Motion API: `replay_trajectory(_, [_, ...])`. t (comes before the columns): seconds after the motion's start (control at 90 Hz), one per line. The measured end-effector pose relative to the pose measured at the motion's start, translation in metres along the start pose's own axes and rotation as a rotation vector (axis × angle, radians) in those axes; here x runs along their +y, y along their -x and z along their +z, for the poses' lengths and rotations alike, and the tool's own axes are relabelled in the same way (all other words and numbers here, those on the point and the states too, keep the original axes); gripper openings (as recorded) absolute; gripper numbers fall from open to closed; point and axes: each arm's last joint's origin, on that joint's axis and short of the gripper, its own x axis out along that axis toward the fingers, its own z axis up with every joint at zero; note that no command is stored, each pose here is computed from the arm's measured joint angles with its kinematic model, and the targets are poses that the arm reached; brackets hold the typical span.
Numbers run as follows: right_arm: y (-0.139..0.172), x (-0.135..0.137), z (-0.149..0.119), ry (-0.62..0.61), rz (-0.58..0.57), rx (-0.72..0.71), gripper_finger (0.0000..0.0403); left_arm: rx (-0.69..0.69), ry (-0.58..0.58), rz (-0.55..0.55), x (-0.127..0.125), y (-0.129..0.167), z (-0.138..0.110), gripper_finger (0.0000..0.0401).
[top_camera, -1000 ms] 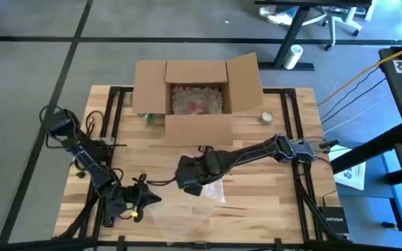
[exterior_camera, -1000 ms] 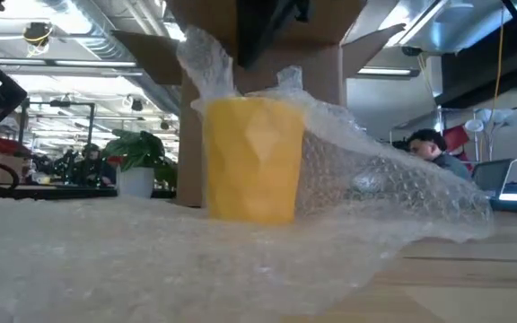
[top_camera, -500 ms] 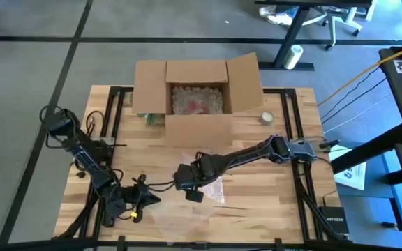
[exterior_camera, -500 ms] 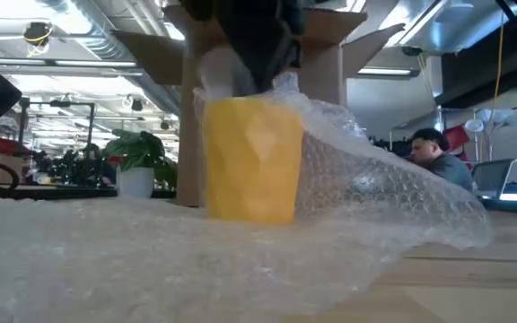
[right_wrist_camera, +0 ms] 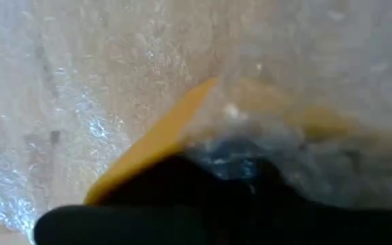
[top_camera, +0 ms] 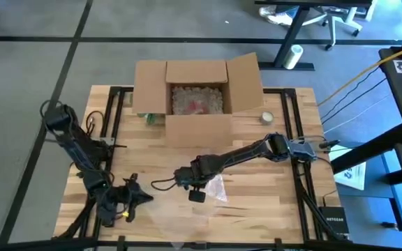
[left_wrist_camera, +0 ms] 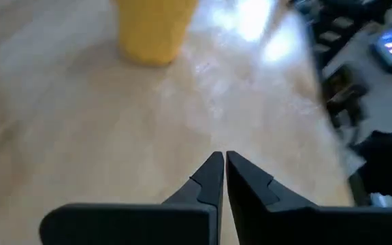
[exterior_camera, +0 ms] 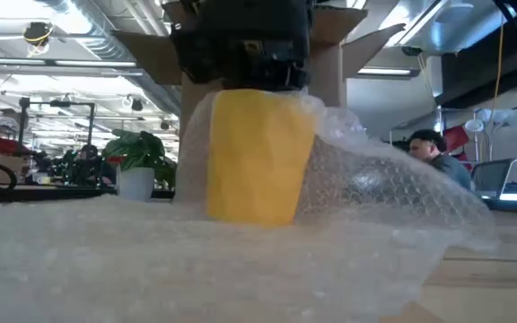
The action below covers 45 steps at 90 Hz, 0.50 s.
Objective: Wrap mug
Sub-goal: Wrap the yellow cup with bubble wrap
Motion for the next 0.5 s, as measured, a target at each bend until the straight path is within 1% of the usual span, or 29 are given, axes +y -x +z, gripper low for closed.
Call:
replay_trajectory(0.089, [0.001, 0.001, 0.002, 0.004, 0.005, -0.013, 0.0, 0.046, 0.045, 0.036, 0.006, 0.003, -0.006, 0.0])
replay_trajectory(0.178, [0.002, 0.001, 0.002, 0.008, 0.008, -0.022, 0.0, 0.096, 0.076, 0.048, 0.009, 0.005, -0.009, 0.0])
replay_trajectory(0.278, [0.002, 0.001, 0.003, 0.008, 0.01, -0.024, 0.0, 0.15, 0.071, 0.046, 0.01, 0.005, -0.011, 0.0])
replay_trajectory(0.378, [0.002, 0.001, 0.003, 0.008, 0.011, -0.026, 0.0, 0.168, 0.053, 0.041, 0.01, 0.005, -0.012, 0.0002])
replay_trajectory(0.5, [0.001, 0.001, 0.003, 0.009, 0.012, -0.028, 0.0, 0.195, 0.058, 0.037, 0.01, 0.005, -0.012, 0.002])
